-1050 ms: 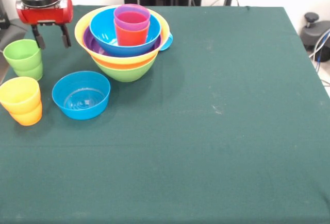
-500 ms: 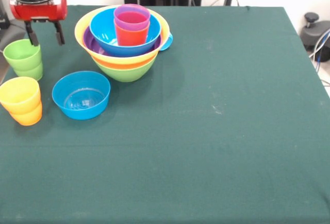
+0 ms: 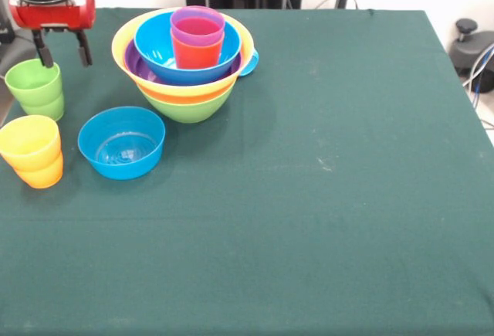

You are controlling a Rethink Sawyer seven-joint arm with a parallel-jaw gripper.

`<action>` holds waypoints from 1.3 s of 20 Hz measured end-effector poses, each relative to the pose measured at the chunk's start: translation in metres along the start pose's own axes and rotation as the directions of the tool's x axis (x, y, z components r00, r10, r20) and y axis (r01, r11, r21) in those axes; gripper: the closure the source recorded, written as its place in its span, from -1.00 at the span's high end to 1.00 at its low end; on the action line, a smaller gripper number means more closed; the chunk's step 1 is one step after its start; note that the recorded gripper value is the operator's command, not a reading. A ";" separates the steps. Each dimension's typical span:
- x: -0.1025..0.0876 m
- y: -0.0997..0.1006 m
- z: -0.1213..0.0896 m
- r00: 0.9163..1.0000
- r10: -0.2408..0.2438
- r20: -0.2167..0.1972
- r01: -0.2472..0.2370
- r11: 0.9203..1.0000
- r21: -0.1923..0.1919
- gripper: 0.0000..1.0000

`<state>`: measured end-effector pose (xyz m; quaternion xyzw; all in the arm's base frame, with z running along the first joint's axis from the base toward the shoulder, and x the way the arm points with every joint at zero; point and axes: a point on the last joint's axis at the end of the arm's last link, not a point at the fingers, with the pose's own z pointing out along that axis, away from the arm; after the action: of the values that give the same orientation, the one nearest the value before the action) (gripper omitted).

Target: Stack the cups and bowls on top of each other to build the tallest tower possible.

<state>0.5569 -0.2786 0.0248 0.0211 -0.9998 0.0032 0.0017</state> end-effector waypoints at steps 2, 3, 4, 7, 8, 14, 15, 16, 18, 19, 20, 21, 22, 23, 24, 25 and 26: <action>0.000 0.000 0.000 1.000 0.000 0.000 0.000 1.000 0.000 1.00; 0.000 0.000 0.001 1.000 -0.001 -0.001 0.001 1.000 -0.001 1.00; 0.000 0.000 0.001 1.000 -0.001 -0.001 0.001 1.000 -0.001 1.00; 0.000 0.000 0.003 1.000 -0.002 -0.001 0.002 1.000 0.000 1.00; 0.000 0.000 0.003 1.000 -0.002 -0.001 0.002 1.000 0.000 1.00; -0.002 -0.007 0.009 1.000 -0.012 0.004 0.012 1.000 0.019 1.00; -0.003 -0.009 0.010 1.000 -0.012 0.005 0.012 1.000 0.021 1.00; -0.003 -0.010 0.012 1.000 -0.011 0.006 0.011 1.000 0.021 1.00; -0.005 -0.012 0.016 1.000 -0.010 0.008 0.010 1.000 0.024 1.00; -0.006 -0.014 0.019 1.000 -0.008 0.010 0.008 1.000 0.025 1.00; -0.007 -0.016 0.024 1.000 -0.007 0.010 0.007 1.000 0.025 1.00; -0.008 -0.016 0.027 1.000 -0.007 0.010 0.006 1.000 0.024 1.00; -0.008 -0.017 0.029 1.000 -0.007 0.010 0.006 1.000 0.024 1.00; -0.008 -0.017 0.031 1.000 -0.006 0.009 0.006 1.000 0.023 1.00; -0.008 -0.018 0.033 1.000 -0.006 0.010 0.006 1.000 0.023 1.00; -0.009 -0.018 0.036 1.000 -0.006 0.009 0.006 1.000 0.022 1.00; -0.009 -0.018 0.037 1.000 -0.005 0.009 0.005 1.000 0.022 1.00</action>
<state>0.5665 -0.2967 -0.0124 0.0237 -0.9996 0.0140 -0.0033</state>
